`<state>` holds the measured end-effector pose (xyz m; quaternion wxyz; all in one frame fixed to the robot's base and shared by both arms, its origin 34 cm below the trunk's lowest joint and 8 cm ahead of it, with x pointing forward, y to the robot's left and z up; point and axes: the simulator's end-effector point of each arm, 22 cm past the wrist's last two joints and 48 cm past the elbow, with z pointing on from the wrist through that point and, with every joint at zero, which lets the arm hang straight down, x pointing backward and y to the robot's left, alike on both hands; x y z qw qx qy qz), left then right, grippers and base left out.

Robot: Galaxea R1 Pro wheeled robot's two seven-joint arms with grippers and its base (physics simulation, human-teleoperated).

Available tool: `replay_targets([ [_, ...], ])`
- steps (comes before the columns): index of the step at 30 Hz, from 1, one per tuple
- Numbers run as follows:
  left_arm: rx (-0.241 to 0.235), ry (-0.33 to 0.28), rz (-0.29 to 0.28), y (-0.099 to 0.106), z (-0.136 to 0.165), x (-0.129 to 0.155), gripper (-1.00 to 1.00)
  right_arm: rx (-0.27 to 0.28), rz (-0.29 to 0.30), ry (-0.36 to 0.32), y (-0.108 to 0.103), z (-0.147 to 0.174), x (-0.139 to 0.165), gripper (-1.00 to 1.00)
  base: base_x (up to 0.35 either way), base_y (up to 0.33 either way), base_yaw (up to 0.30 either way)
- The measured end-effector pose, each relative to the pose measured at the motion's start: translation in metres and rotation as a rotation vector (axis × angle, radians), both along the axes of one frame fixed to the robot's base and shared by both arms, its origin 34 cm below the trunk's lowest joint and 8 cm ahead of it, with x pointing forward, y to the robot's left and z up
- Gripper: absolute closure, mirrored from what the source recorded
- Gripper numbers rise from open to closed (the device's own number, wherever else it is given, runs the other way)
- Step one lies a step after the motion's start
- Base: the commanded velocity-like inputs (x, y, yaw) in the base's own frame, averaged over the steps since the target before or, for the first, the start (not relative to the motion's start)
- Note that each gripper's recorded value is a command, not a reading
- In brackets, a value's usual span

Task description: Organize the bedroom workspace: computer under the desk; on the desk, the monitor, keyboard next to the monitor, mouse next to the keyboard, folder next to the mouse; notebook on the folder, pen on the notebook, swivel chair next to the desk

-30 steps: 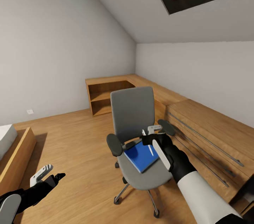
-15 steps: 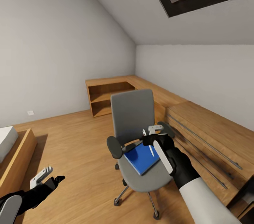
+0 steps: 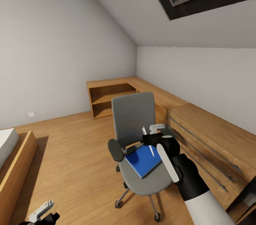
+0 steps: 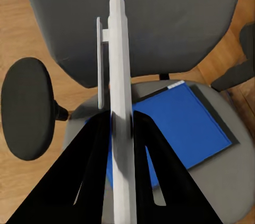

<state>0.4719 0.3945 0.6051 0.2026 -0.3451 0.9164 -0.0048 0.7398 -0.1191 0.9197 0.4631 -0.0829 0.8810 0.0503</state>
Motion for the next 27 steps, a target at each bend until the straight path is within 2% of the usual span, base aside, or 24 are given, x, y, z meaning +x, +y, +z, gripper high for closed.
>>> replay_targets([
  [1, 0.021, 0.009, -0.058, -0.008, -0.02, -0.01, -1.0, 0.002, -0.001, -0.005, -0.001, 0.003, 0.0, 1.0, 0.0, 0.0, -0.014],
  [4, 0.058, 0.032, -0.091, -0.009, -0.039, -0.03, -1.0, 0.008, -0.005, -0.02, -0.002, 0.015, 0.001, 1.0, 0.0, 0.0, -0.13],
  [10, 0.084, 0.048, -0.085, -0.007, -0.049, -0.051, -1.0, 0.027, -0.033, -0.032, -0.015, 0.03, 0.0, 1.0, 0.0, 0.0, -0.234],
  [12, 0.077, 0.102, -0.084, -0.008, -0.062, -0.076, -1.0, 0.035, -0.045, -0.044, -0.02, 0.039, 0.001, 1.0, 0.0, 0.0, -0.269],
  [15, 0.075, 0.134, -0.08, -0.009, -0.066, -0.092, -1.0, 0.041, -0.055, -0.049, -0.024, 0.046, 0.001, 1.0, -0.05, 0.0, -0.277],
  [24, 0.12, 0.114, -0.055, -0.001, -0.061, -0.104, -1.0, 0.053, -0.067, -0.053, -0.029, 0.062, 0.001, 1.0, -0.274, 0.0, -0.29],
  [27, 0.131, 0.109, -0.05, 0.001, -0.058, -0.107, -1.0, 0.058, -0.066, -0.066, -0.028, 0.071, -0.001, 1.0, -0.151, 0.0, -0.138],
])
